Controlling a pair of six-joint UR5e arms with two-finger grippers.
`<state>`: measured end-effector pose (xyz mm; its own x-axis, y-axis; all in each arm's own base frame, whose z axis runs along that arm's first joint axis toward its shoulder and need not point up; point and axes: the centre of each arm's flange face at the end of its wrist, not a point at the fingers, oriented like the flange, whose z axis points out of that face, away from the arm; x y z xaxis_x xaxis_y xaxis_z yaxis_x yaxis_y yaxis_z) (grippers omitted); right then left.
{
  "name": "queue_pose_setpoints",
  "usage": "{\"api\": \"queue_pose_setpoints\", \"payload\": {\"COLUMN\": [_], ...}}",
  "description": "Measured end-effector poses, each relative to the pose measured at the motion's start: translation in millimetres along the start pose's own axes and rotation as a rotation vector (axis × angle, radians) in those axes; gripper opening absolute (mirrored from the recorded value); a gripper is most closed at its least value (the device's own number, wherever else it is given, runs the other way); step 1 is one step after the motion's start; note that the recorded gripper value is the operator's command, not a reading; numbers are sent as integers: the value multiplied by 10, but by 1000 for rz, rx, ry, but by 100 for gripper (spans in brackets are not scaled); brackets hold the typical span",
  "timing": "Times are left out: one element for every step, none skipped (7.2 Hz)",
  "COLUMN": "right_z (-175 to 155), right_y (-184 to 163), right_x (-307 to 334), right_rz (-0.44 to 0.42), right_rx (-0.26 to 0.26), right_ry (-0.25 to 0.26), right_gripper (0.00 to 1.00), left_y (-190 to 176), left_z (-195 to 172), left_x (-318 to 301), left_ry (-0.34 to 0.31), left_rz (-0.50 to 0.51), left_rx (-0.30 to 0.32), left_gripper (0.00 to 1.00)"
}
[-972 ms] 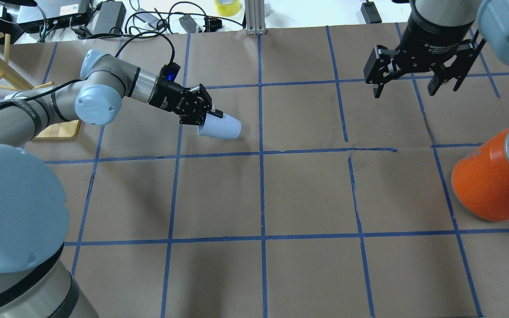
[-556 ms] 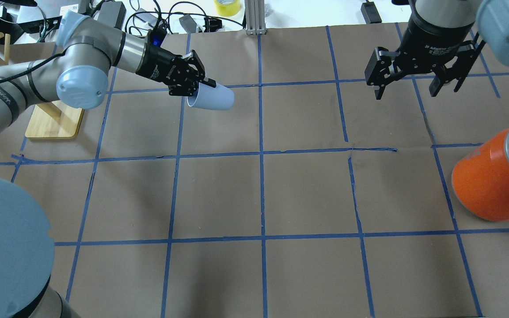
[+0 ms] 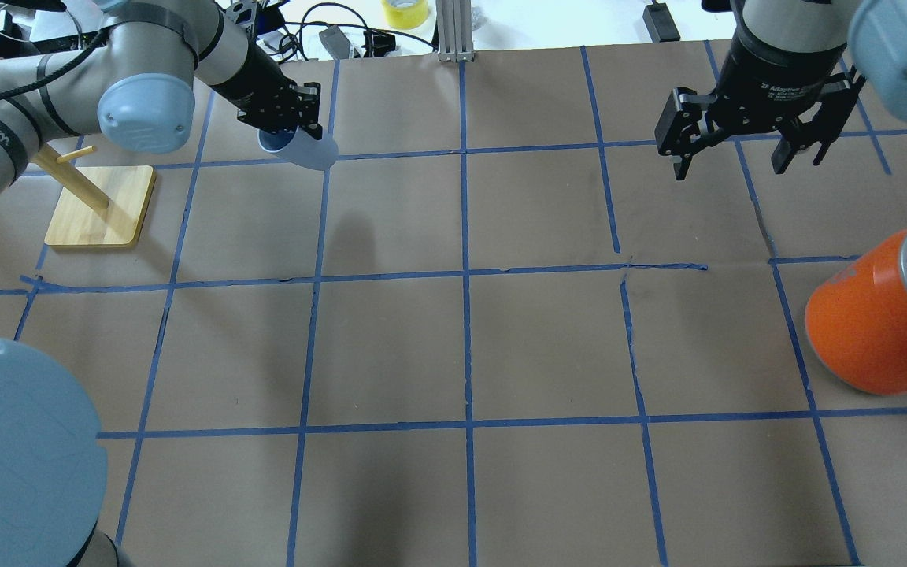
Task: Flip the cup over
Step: 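Rotate the cup upright with the left gripper and lower it to the table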
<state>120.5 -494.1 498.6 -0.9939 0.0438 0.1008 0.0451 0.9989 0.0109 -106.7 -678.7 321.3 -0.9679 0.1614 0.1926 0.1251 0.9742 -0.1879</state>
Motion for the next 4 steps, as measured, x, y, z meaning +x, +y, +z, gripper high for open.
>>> {"api": "queue_pose_setpoints", "payload": {"right_z": [2,8,11,13], "right_y": [5,10,13,13], "right_x": [0,-1,-1,-1], "right_rz": [2,5,8,9], "right_rx": [-3,-9,-12,-13], "right_ry": [0,0,0,1], "right_gripper": [100,100,100,100], "left_y": [19,34,49,54], "left_z": [92,170,232,286], "left_x": [-131,-230,-300,-342], "left_ry": [-108,-180,-223,-240], "left_rz": [105,155,171,172], "left_rx": [-43,-81,-108,-123], "left_gripper": [0,0,0,0]}}
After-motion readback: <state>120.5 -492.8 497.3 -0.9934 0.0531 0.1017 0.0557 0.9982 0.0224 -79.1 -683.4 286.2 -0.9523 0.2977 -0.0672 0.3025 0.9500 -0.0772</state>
